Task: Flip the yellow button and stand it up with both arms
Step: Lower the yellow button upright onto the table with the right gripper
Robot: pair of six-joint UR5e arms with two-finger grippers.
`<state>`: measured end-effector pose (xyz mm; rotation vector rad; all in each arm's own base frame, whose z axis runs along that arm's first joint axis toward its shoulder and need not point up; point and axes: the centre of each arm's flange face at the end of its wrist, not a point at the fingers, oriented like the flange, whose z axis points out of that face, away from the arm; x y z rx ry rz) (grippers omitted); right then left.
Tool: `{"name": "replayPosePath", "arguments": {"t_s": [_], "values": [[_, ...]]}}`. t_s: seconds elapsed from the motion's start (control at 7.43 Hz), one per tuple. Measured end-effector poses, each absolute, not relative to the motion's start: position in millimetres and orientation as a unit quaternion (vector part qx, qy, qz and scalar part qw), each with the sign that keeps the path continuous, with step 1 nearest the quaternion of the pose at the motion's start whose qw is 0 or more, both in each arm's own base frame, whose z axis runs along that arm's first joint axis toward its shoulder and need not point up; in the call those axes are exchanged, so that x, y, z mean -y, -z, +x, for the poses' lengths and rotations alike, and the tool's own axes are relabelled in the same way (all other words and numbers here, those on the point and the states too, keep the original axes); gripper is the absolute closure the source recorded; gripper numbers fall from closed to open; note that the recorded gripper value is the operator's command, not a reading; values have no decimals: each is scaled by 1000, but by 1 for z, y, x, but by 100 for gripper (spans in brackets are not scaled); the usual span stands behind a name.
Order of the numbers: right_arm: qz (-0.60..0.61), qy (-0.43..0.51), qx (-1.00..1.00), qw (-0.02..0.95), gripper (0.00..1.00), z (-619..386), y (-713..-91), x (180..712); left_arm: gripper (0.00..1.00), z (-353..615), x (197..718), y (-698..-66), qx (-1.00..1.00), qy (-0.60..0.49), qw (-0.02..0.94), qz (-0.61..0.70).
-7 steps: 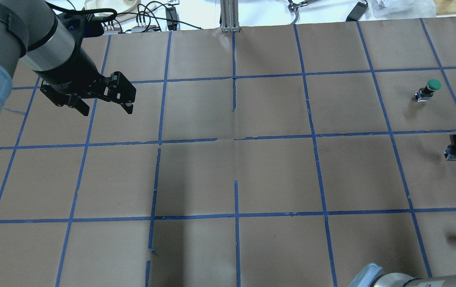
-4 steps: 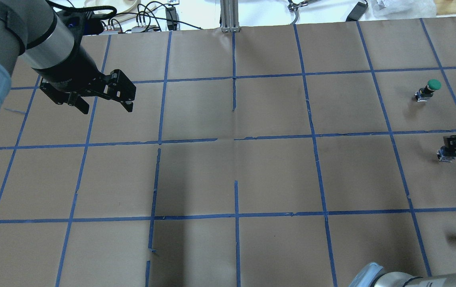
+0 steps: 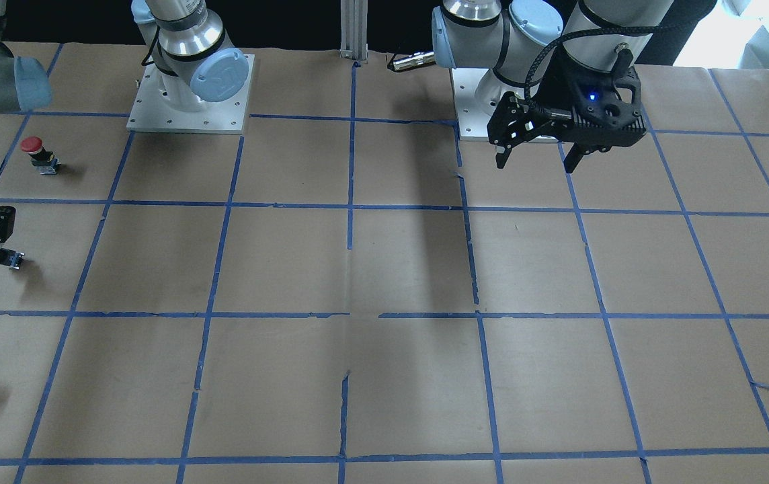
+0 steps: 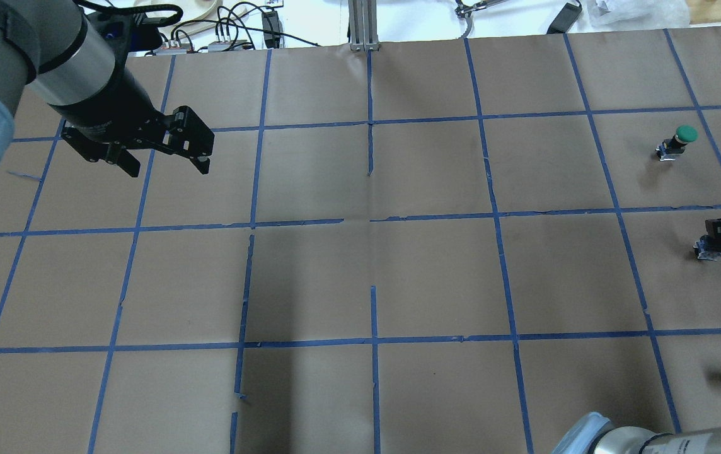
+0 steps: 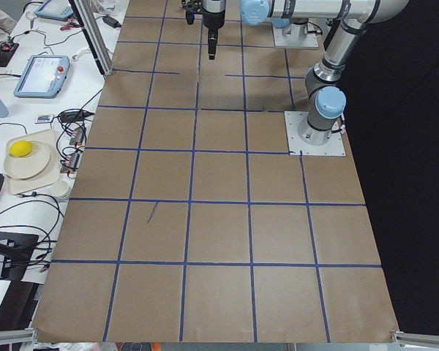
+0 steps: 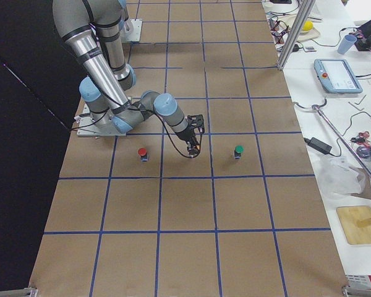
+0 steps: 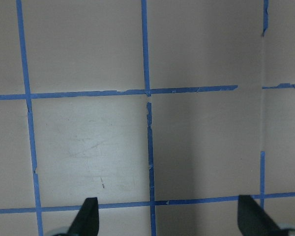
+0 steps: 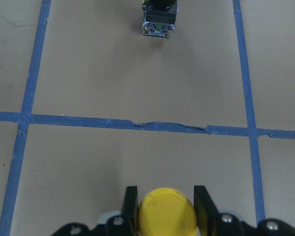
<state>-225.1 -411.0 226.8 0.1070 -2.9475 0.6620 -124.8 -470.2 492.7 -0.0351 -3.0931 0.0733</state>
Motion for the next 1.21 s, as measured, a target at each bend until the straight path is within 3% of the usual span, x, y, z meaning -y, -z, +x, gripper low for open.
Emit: {"name": "replayPosePath", "arguments": {"t_s": [0.13, 0.27, 0.4, 0.54, 1.21], "values": [[35, -217, 974, 57, 64, -224, -225, 410, 0, -124, 472, -496, 999, -27, 25, -11], [35, -215, 974, 56, 25, -223, -223, 409, 0, -124, 473, -499, 999, -30, 27, -10], [35, -214, 975, 55, 9, -222, -222, 408, 0, -124, 474, -500, 999, -31, 28, -10], [33, -214, 975, 55, 1, -222, -222, 408, 0, -123, 474, -501, 999, -32, 28, -10], [18, -175, 983, 57, 0, -227, -223, 405, 0, -123, 474, -501, 999, -32, 28, -12]]}}
